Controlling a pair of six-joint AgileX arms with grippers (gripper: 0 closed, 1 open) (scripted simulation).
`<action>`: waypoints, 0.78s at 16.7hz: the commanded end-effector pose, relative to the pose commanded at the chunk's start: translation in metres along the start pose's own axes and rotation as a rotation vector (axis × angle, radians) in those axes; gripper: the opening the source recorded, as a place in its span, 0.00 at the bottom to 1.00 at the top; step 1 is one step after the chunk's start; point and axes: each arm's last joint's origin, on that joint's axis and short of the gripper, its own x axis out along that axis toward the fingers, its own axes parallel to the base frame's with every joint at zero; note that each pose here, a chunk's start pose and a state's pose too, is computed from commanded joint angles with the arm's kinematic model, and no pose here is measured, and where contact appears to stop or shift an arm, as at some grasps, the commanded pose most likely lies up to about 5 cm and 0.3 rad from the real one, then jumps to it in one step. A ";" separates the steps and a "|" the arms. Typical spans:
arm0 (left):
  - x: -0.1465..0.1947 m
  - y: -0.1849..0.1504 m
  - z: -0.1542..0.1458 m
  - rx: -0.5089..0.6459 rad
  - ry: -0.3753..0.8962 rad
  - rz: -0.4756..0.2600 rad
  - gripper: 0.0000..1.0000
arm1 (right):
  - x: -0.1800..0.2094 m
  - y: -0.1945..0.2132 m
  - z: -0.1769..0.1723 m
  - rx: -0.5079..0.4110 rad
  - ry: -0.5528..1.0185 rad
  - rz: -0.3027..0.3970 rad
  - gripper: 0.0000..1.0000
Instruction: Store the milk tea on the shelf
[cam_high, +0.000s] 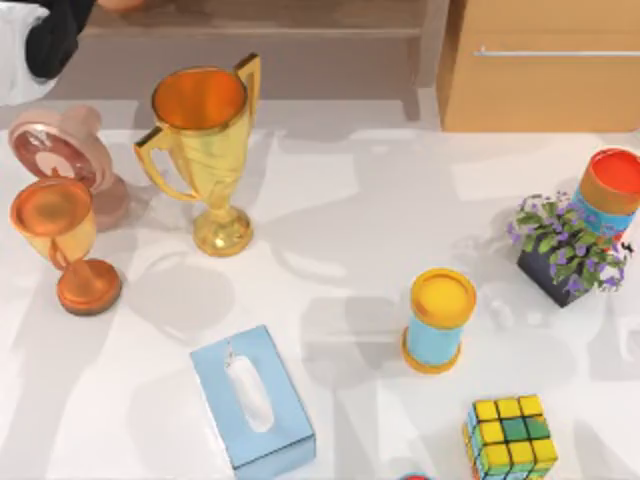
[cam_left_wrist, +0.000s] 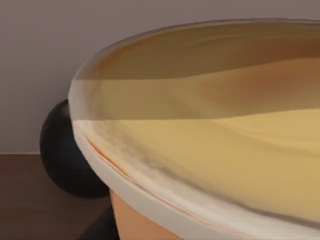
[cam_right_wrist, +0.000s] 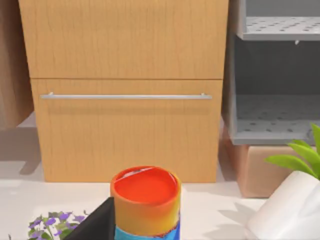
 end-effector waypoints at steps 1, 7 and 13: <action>0.000 0.000 0.000 0.000 0.000 0.000 0.45 | 0.000 0.000 0.000 0.000 0.000 0.000 1.00; 0.000 0.000 0.000 0.000 0.000 0.000 0.90 | 0.000 0.000 0.000 0.000 0.000 0.000 1.00; 0.000 0.000 0.000 0.000 0.000 0.000 1.00 | 0.000 0.000 0.000 0.000 0.000 0.000 1.00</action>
